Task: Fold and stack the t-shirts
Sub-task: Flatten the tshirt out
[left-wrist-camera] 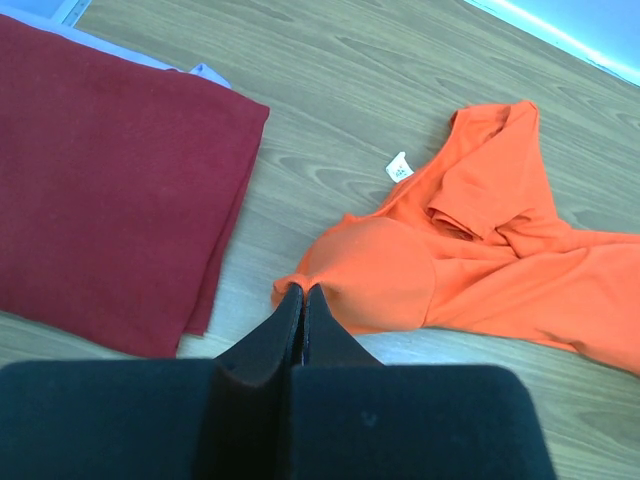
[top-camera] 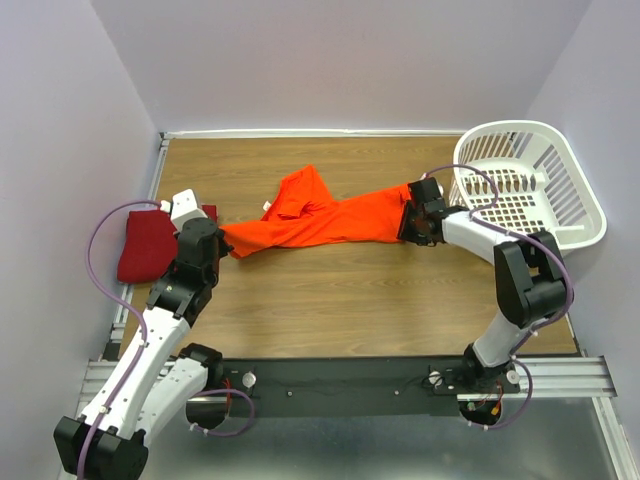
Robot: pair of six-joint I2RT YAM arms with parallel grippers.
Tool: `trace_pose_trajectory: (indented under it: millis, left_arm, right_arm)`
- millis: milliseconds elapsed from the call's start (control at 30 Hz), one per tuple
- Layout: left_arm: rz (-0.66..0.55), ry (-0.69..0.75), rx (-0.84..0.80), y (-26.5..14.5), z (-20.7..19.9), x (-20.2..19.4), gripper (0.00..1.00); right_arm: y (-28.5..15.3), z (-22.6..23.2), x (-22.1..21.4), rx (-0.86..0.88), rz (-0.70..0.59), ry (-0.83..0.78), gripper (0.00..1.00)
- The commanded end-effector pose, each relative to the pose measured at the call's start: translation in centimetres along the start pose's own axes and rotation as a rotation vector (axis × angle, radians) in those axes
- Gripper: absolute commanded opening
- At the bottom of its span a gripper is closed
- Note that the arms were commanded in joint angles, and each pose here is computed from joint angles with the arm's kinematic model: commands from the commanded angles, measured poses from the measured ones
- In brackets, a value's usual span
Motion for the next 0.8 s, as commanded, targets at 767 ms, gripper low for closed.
trace_pose_trajectory:
  millis: [767]
  left_arm:
    - [-0.025,-0.008,-0.017,0.0,0.0,0.2,0.0]
  right_arm:
    - [3.8,-1.3,-2.0,-0.13,0.107,-0.016,0.31]
Point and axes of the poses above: each gripper's point midway between its finger pads, its own y axis out along the fingers, its own z axis along the line the jaws close on, x = y × z, the point moved 10 cm from there along -y, back along the fingers, and after that the axes turned 11 degrees about y, right-handed, at the moved point
